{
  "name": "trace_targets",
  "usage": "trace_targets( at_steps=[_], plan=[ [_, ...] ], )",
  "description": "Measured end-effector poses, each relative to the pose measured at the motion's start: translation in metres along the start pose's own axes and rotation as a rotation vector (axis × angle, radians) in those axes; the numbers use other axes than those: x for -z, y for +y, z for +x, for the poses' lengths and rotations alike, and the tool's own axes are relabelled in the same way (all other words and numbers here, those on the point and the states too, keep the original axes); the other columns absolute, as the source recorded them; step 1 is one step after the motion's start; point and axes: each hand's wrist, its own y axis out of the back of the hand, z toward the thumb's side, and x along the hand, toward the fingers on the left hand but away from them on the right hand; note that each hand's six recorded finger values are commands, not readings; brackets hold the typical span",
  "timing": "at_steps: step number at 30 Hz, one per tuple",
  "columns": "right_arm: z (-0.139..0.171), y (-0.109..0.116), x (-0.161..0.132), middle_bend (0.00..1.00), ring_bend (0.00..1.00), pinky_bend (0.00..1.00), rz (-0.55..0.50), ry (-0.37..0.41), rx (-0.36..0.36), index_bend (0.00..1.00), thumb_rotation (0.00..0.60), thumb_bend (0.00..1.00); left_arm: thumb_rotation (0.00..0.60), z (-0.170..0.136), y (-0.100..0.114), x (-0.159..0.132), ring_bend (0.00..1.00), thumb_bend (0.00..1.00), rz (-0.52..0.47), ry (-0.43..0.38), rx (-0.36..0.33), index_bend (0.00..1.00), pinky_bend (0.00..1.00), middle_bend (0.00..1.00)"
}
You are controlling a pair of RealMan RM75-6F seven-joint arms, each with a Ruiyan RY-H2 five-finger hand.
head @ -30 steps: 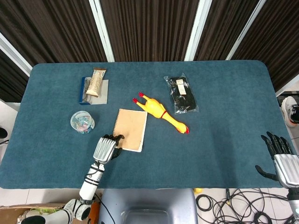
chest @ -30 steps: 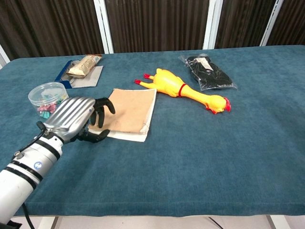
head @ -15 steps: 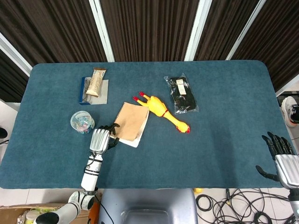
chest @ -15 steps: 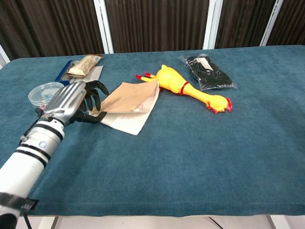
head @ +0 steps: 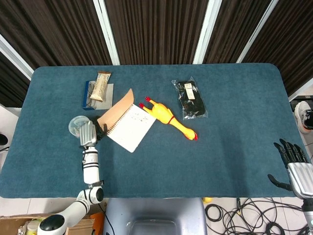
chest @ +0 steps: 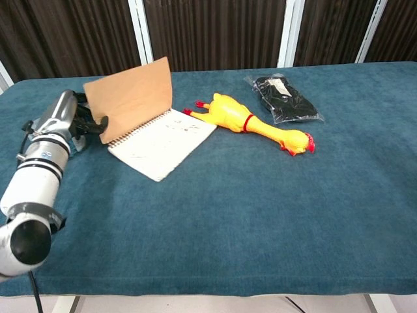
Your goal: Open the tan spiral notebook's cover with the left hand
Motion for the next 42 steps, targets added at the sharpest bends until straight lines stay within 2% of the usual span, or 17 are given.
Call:
trace_targets(
  at_steps=[1, 4, 7, 8, 9, 11, 14, 20, 24, 28, 32, 35, 38, 41, 42],
  plan=[
    [0.000, 0.000, 0.000, 0.00, 0.00, 0.00, 0.000, 0.002, -0.002, 0.00, 0.600, 0.16, 0.600, 0.002, 0.001, 0.005, 0.74, 0.60, 0.012, 0.022, 0.002, 0.64, 0.77, 0.83],
    [0.000, -0.002, -0.002, 0.00, 0.00, 0.00, -0.001, 0.007, -0.011, 0.00, 0.600, 0.16, 0.600, 0.011, 0.008, 0.023, 0.69, 0.52, 0.047, 0.098, 0.013, 0.50, 0.74, 0.72],
    [0.000, -0.003, -0.003, 0.00, 0.00, 0.00, 0.002, 0.008, -0.011, 0.00, 0.600, 0.16, 0.600, 0.015, 0.017, 0.033, 0.64, 0.48, 0.061, 0.116, 0.009, 0.35, 0.70, 0.59],
    [0.000, -0.003, -0.003, 0.00, 0.00, 0.00, 0.003, 0.009, -0.012, 0.00, 0.600, 0.16, 0.600, 0.015, 0.019, 0.035, 0.59, 0.46, 0.064, 0.115, 0.003, 0.28, 0.68, 0.51],
    [0.000, -0.004, -0.004, 0.00, 0.00, 0.00, 0.004, 0.011, -0.014, 0.00, 0.600, 0.15, 0.600, 0.015, 0.023, 0.037, 0.51, 0.44, 0.072, 0.113, -0.007, 0.20, 0.63, 0.41],
    [0.000, -0.005, -0.005, 0.00, 0.00, 0.00, 0.004, 0.013, -0.019, 0.00, 0.600, 0.15, 0.600, 0.016, 0.028, 0.040, 0.39, 0.42, 0.100, 0.110, -0.013, 0.11, 0.56, 0.29],
    [0.000, -0.006, -0.006, 0.00, 0.00, 0.00, 0.007, 0.016, -0.022, 0.00, 0.600, 0.16, 0.600, 0.018, 0.036, 0.045, 0.24, 0.40, 0.170, 0.102, -0.023, 0.07, 0.47, 0.17],
    [0.000, -0.007, -0.009, 0.00, 0.00, 0.00, 0.011, 0.024, -0.026, 0.00, 0.600, 0.15, 0.600, 0.018, 0.052, 0.050, 0.08, 0.40, 0.278, 0.072, -0.063, 0.03, 0.33, 0.04],
    [0.000, -0.008, -0.010, 0.00, 0.00, 0.00, 0.012, 0.026, -0.027, 0.00, 0.600, 0.16, 0.600, 0.017, 0.060, 0.047, 0.06, 0.40, 0.306, 0.030, -0.091, 0.03, 0.30, 0.03],
    [0.000, -0.008, -0.011, 0.00, 0.00, 0.00, 0.015, 0.027, -0.025, 0.00, 0.600, 0.16, 0.600, 0.015, 0.060, 0.042, 0.07, 0.40, 0.280, -0.001, -0.091, 0.03, 0.26, 0.08],
    [0.003, -0.006, -0.011, 0.00, 0.00, 0.00, 0.025, 0.030, -0.010, 0.00, 0.600, 0.15, 0.600, 0.005, 0.061, 0.023, 0.08, 0.39, 0.228, -0.118, -0.090, 0.03, 0.21, 0.11],
    [0.007, -0.005, -0.013, 0.00, 0.00, 0.00, 0.040, 0.037, -0.001, 0.00, 0.600, 0.15, 0.600, -0.009, 0.064, 0.009, 0.10, 0.36, 0.193, -0.219, -0.052, 0.02, 0.19, 0.14],
    [0.010, -0.006, -0.015, 0.00, 0.00, 0.00, 0.053, 0.044, 0.002, 0.00, 0.600, 0.16, 0.600, -0.032, 0.074, -0.003, 0.09, 0.34, 0.165, -0.313, 0.017, 0.00, 0.18, 0.14],
    [0.011, -0.010, -0.018, 0.00, 0.00, 0.00, 0.067, 0.049, -0.003, 0.00, 0.600, 0.16, 0.600, -0.065, 0.097, -0.005, 0.04, 0.33, 0.177, -0.390, 0.104, 0.00, 0.16, 0.09],
    [0.011, -0.011, -0.019, 0.00, 0.00, 0.00, 0.072, 0.051, -0.006, 0.00, 0.600, 0.16, 0.600, -0.082, 0.112, 0.000, 0.03, 0.33, 0.202, -0.410, 0.135, 0.00, 0.15, 0.08]
  ],
)
